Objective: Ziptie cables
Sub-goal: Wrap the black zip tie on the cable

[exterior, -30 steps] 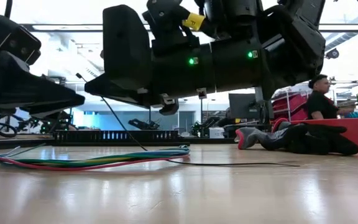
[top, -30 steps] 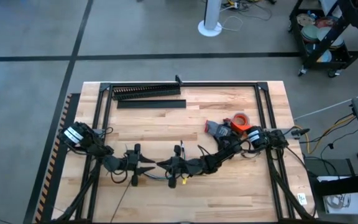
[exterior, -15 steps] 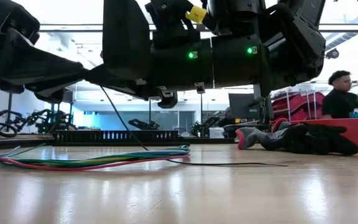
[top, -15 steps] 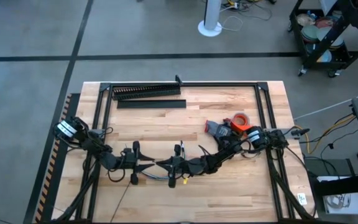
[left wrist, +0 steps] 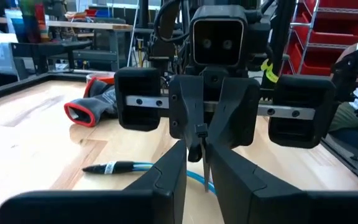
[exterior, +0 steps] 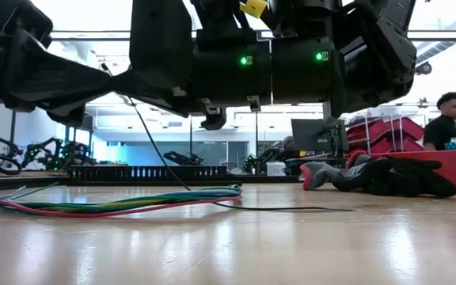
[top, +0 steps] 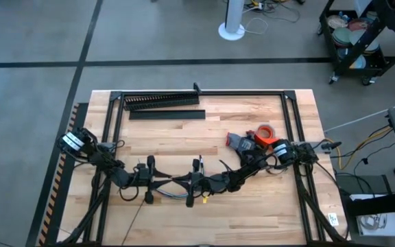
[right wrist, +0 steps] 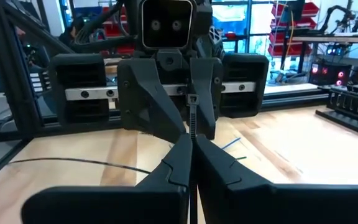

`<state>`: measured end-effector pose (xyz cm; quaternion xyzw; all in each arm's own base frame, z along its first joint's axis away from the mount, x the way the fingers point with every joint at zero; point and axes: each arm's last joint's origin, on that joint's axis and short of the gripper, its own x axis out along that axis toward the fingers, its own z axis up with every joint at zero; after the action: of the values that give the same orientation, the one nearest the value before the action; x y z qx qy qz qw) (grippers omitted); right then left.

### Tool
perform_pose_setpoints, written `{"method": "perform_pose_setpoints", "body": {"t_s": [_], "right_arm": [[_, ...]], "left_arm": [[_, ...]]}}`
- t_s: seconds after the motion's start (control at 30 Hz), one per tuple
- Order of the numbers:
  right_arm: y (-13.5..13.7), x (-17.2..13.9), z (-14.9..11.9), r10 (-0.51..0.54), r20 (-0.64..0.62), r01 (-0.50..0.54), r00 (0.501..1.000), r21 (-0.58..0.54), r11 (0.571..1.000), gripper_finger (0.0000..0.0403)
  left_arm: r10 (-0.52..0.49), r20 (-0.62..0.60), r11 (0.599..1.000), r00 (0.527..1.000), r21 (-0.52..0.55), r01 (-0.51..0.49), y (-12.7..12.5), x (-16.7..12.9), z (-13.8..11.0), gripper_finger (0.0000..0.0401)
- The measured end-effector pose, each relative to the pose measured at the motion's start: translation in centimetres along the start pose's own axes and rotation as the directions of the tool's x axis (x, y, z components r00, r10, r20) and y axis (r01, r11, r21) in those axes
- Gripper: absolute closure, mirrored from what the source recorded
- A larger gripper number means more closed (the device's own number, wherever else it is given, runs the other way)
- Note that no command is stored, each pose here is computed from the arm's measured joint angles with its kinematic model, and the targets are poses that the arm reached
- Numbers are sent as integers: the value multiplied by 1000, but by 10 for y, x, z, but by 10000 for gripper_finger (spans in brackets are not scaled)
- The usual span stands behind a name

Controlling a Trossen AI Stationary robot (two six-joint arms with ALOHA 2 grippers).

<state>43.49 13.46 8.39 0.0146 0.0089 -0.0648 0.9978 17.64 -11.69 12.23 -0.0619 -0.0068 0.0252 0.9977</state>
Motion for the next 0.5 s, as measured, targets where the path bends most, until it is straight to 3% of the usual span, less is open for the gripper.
{"method": "perform_pose_setpoints", "body": {"t_s": [0.5], "right_arm": [[0, 0, 6, -14, 13, 14, 1000, -25, 1000, 403]], "left_arm": [[-5, 38, 1000, 999, 3, 5, -1, 0, 9, 362]]}}
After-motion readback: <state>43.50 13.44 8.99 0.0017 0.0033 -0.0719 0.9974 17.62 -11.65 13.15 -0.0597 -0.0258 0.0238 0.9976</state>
